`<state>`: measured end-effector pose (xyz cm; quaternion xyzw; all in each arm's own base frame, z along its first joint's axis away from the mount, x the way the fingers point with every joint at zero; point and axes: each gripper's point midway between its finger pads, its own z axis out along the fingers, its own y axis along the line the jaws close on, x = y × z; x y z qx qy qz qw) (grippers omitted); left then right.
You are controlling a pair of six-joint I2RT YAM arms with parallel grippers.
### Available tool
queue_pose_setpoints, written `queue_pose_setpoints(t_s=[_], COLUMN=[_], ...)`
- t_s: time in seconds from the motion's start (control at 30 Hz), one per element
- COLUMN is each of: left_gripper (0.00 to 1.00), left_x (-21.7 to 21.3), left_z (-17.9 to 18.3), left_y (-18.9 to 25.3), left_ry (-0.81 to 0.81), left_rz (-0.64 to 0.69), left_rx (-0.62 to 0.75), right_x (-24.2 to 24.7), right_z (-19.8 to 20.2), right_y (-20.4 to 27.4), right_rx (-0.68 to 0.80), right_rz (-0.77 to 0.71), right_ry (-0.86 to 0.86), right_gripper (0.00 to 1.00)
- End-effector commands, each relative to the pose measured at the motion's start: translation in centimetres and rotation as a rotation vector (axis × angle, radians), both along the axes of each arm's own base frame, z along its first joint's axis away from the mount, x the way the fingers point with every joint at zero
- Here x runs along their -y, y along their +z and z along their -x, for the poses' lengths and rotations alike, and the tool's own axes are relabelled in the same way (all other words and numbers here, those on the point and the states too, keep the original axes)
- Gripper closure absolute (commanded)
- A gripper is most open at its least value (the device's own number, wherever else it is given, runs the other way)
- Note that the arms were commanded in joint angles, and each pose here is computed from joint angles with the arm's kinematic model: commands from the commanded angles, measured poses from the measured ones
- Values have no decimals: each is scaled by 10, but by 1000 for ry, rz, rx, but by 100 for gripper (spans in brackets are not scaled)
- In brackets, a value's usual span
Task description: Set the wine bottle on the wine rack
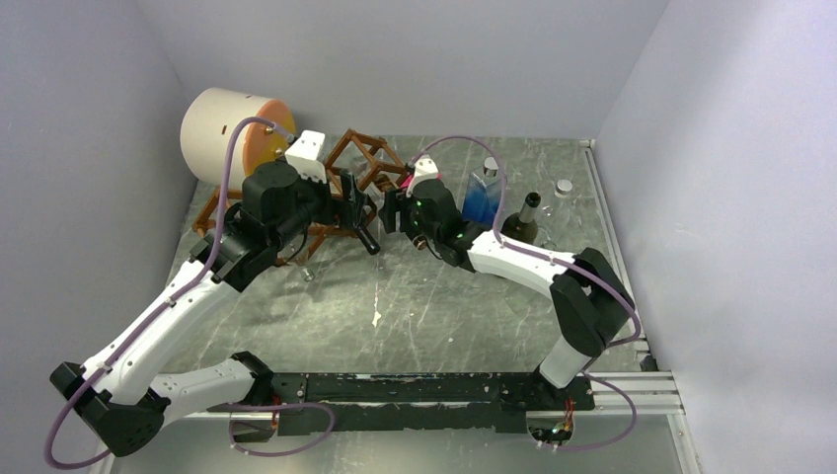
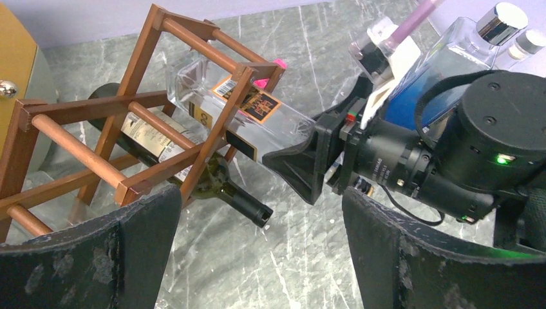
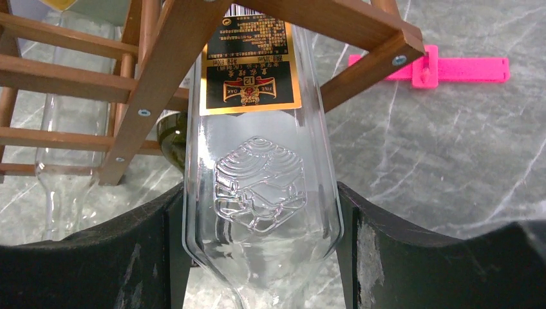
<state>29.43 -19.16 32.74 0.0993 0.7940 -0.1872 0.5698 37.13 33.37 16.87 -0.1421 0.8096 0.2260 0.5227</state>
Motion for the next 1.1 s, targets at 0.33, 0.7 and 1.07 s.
queue_pose_setpoints(t_s=[0.33,0.7,1.07], left_gripper=[2,2,2], left_x=[-5,-7,-10], left_z=[7,9,11], left_y=[15,16,15], left_ry=[0,2,10], left_rz=[24,28,26], left_rx=[13,15,13], right_x=[-46,-56,-45], right_z=[-47,-57,-71], right_y=[90,77,61], right_rx=[251,113,110], right_rz=[-192,-290,-233], right_ry=[62,100,15], right_gripper=[97,73,24])
